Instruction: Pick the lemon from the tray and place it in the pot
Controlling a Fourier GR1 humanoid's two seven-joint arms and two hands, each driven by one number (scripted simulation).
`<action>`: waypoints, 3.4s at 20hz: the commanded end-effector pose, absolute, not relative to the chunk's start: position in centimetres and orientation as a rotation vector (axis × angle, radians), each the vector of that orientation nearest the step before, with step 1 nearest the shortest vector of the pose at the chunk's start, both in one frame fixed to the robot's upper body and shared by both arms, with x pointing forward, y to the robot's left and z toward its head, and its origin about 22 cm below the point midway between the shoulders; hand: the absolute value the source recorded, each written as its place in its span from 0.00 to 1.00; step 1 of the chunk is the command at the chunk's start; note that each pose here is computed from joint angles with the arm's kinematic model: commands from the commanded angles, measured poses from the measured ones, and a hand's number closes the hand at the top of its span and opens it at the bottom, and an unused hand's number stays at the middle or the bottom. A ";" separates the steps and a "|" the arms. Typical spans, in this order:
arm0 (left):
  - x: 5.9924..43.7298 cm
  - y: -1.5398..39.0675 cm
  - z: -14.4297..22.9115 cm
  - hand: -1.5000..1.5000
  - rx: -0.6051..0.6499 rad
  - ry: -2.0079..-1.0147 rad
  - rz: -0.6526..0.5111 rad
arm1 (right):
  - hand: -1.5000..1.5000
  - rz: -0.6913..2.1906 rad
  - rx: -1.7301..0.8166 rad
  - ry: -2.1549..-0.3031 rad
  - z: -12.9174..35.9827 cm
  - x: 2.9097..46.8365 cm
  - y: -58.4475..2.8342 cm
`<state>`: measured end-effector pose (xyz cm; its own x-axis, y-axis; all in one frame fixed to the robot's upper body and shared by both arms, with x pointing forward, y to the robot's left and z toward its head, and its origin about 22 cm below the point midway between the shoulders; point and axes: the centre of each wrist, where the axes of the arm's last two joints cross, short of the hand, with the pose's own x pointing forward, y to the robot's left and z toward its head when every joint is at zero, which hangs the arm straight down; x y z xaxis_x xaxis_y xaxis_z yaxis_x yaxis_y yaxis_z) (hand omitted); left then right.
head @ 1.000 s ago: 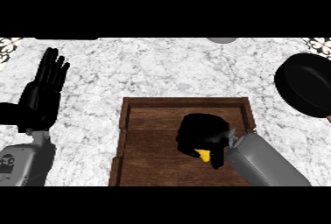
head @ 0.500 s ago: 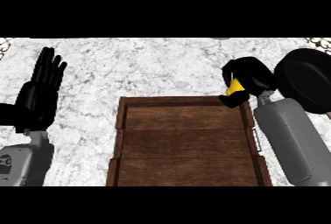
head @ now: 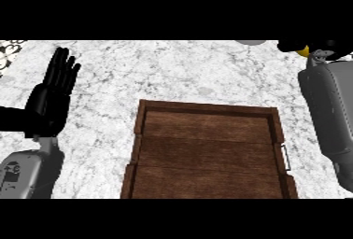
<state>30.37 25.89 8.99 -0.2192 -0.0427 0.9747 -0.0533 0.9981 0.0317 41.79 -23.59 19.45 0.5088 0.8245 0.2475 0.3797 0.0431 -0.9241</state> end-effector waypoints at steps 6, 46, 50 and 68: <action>30.9 24.4 8.3 0.50 0.043 -1.783 -0.017 | 1.00 -0.129 -1.959 -0.751 25.3 44.4 -21.0; 30.3 25.5 8.1 0.50 0.088 -1.767 0.049 | 0.00 -0.214 -1.466 -0.645 10.6 38.3 -41.3; 31.1 26.3 6.4 0.50 0.090 -1.779 0.032 | 0.00 -0.223 -1.521 -0.801 10.6 38.8 -41.7; 30.6 26.8 7.2 0.50 0.119 -1.751 0.056 | 0.00 -0.823 -1.568 -1.184 12.4 33.6 -43.1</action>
<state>30.43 26.81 7.98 -0.1857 -0.0454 0.9815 -0.1084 0.9938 0.0255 36.20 -41.97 13.71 0.3482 0.2843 0.8933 0.9323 -0.0055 -0.3616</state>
